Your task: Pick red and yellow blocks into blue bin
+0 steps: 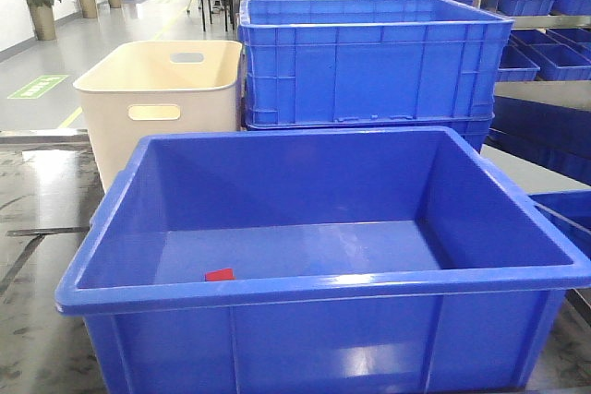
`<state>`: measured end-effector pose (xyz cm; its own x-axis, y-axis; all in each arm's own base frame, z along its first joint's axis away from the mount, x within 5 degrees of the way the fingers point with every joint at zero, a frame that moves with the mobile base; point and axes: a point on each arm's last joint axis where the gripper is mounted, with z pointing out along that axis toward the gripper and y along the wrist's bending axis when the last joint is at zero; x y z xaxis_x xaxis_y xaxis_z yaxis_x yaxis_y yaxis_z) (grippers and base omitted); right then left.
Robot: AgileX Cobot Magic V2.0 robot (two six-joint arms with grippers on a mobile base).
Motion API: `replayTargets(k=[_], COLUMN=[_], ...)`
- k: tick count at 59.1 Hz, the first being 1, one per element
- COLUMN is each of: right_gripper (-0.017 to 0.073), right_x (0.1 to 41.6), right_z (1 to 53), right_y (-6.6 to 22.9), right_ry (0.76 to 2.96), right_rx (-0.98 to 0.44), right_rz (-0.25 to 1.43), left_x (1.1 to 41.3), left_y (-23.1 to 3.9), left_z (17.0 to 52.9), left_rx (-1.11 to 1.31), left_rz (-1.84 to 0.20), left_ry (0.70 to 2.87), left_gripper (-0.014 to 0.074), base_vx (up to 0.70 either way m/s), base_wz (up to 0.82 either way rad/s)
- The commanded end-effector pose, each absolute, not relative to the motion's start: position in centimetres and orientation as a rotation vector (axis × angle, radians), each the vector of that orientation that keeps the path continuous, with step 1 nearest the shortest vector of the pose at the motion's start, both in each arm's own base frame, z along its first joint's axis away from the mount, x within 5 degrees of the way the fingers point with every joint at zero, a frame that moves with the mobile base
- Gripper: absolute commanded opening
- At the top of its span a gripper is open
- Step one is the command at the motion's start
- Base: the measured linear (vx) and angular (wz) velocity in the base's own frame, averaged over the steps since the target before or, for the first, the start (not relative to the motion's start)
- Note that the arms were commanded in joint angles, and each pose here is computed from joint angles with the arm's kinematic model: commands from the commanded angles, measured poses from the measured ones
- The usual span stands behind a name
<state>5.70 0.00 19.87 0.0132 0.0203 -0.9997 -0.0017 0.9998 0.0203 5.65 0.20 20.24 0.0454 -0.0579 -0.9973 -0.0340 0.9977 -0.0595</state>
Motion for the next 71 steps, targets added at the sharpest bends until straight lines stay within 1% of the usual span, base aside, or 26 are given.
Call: replayTargets(k=[1, 16, 31, 71], right_gripper=[-0.0010, -0.0010, -0.0010, -0.0010], right_x=[5.60, 5.56, 5.56, 5.56], right_z=[20.47, 20.84, 20.83, 20.83], right_y=[0.01, 0.04, -0.02, -0.02], right_ry=[1.468, 1.426, 1.427, 1.427], right_rx=[0.007, -0.019, 0.017, 0.017], right_rz=[0.009, -0.016, 0.016, 0.016], left_x=[5.34, 5.34, 5.34, 5.34], left_y=[0.20, 0.20, 0.20, 0.20], left_z=[21.68, 21.68, 21.68, 21.68], left_rx=[-0.070, -0.070, -0.070, -0.070], left_rz=[-0.023, -0.023, -0.023, -0.023], left_ry=[1.405, 1.405, 1.405, 1.405], left_gripper=[0.0001, 0.0001, 0.0001, 0.0002], base_vx=[0.00, 0.00, 0.00, 0.00], base_wz=[0.00, 0.00, 0.00, 0.00])
